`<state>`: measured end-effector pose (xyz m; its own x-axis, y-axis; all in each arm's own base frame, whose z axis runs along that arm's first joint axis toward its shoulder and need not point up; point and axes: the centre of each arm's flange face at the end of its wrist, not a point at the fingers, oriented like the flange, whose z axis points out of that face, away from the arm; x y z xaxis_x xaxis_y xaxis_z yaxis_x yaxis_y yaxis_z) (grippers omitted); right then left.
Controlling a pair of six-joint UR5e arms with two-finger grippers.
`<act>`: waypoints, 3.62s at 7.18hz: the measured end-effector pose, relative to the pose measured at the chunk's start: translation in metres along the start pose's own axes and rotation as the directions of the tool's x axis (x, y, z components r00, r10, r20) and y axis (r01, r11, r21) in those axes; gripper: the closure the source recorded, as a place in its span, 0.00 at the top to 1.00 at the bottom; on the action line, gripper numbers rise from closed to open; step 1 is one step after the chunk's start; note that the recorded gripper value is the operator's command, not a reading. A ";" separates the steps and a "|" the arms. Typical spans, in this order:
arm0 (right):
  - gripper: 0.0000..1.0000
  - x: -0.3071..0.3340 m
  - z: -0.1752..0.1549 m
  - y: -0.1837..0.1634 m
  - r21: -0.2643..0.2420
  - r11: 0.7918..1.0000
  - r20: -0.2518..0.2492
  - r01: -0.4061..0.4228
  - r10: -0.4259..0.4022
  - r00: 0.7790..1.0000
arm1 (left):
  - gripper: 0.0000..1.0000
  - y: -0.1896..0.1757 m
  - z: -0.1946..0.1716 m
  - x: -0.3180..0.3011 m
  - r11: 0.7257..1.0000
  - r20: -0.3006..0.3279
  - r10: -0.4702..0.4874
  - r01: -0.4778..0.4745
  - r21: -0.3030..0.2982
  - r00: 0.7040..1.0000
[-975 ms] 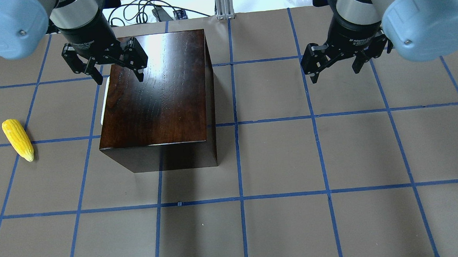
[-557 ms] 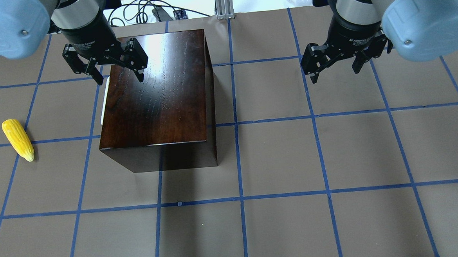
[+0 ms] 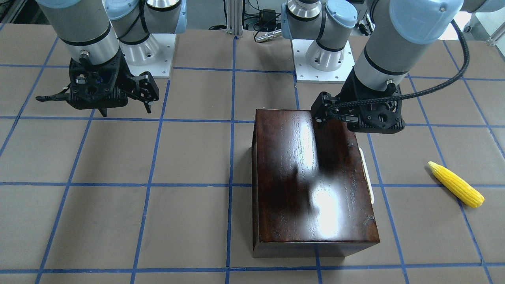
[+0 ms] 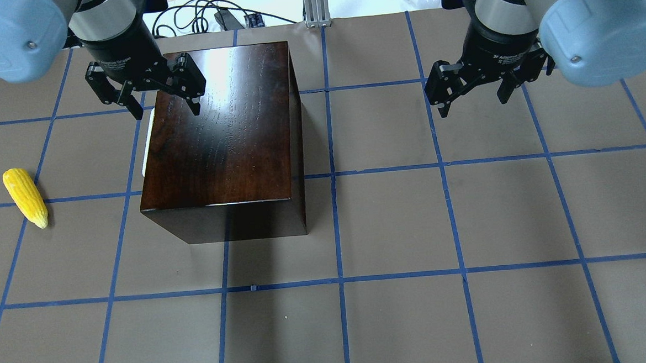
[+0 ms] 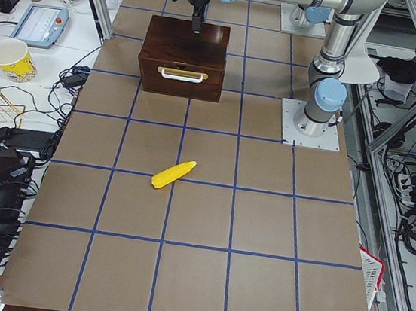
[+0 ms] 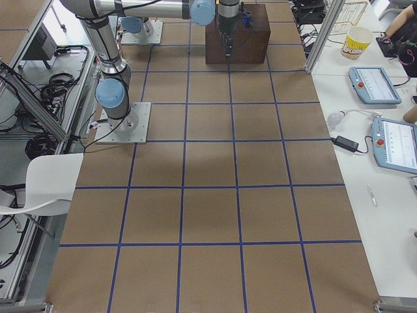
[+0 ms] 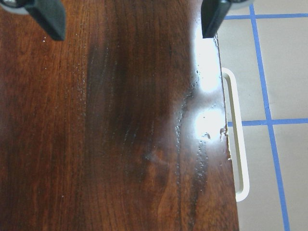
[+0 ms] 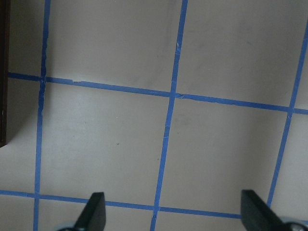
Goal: Open drawer and put corn inside
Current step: 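Move the left gripper down beside the cabinet to the white drawer handle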
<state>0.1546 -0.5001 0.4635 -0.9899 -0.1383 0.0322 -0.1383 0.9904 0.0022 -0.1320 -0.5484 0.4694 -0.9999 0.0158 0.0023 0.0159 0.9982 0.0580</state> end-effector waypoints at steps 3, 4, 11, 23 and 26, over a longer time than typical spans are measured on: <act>1.00 0.000 0.000 0.000 0.000 1.000 0.000 0.000 0.000 1.000 | 1.00 -0.017 0.000 -0.044 0.999 -0.012 -0.038 0.038 0.031 0.999; 1.00 0.000 0.000 0.000 0.000 1.000 0.000 0.001 -0.001 1.000 | 1.00 -0.024 0.003 -0.064 0.999 -0.016 -0.033 0.034 0.040 0.999; 1.00 -0.001 0.000 0.000 0.000 1.000 0.000 0.001 -0.001 1.000 | 1.00 -0.063 0.053 -0.201 0.993 -0.124 0.100 -0.090 0.077 0.987; 1.00 -0.001 0.000 0.000 0.000 1.000 0.000 0.002 -0.002 1.000 | 1.00 -0.076 0.166 -0.216 0.988 -0.404 0.153 -0.129 0.086 0.902; 1.00 0.000 0.000 0.000 0.000 1.000 0.000 0.001 -0.001 1.000 | 1.00 -0.079 0.175 -0.213 0.988 -0.430 0.151 -0.127 0.084 0.890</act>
<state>0.1549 -0.5000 0.4635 -0.9898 -0.1388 0.0322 -0.1388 0.9903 0.0022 0.0798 -0.6208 0.2894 -0.8869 0.1394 0.4404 0.1422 0.9895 -0.0269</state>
